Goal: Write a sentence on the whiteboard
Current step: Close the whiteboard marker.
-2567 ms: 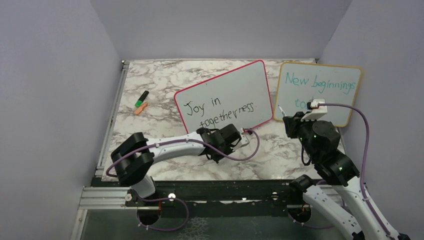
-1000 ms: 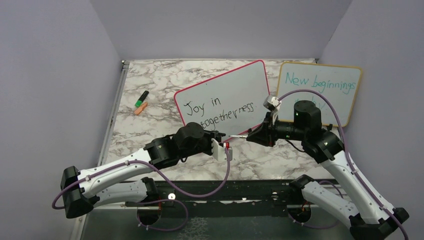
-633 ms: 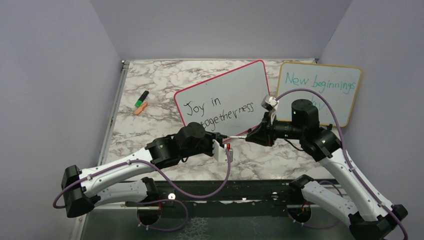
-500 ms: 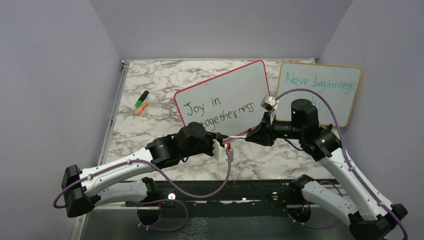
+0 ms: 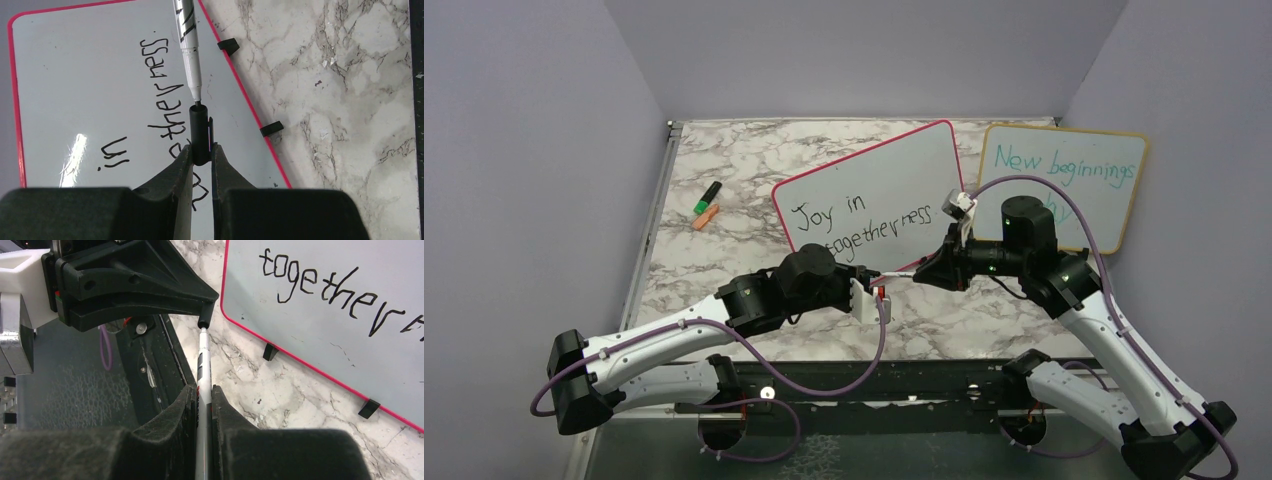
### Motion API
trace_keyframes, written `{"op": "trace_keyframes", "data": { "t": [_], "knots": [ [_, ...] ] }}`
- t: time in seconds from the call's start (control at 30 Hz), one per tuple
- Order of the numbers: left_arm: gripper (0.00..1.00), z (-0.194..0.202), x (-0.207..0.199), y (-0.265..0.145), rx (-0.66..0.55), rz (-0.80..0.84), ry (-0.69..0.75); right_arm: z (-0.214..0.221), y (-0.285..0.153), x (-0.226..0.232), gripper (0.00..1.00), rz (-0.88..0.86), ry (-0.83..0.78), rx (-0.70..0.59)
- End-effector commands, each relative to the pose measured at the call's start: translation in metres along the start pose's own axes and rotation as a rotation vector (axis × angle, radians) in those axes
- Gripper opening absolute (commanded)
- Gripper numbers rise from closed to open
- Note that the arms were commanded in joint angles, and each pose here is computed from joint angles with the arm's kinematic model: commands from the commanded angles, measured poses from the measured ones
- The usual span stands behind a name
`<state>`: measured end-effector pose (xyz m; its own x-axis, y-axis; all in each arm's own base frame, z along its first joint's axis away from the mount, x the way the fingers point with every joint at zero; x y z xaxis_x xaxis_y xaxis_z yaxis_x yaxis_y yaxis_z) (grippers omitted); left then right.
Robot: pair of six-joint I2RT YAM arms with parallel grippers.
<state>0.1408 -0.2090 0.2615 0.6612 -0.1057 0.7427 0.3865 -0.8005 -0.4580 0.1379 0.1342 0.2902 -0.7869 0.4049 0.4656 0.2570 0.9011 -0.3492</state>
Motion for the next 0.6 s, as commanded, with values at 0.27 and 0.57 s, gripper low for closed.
{"op": "trace_keyframes", "data": {
  "t": [0.27, 0.57],
  "knots": [
    [0.00, -0.020, 0.017, 0.000, -0.102, -0.019, -0.054, -0.009, 0.001, 0.000, 0.01, -0.013, -0.023, -0.019],
    [0.00, -0.029, 0.019, 0.004, -0.098, 0.104, -0.108, -0.012, 0.005, -0.004, 0.01, 0.004, -0.010, 0.003]
  ]
}}
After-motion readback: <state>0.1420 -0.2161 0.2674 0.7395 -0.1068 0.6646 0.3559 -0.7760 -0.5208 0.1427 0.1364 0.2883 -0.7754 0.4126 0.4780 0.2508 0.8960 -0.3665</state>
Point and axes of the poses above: each gripper's point midway between its finger pads, its own y axis out along the fingers, its own x axis along the line the jaws close on, z = x × y, the point moved 10 cm from there along -y, back along the fingers, and after that the axes turned 9 degrees about y, right-handed, at the moved point
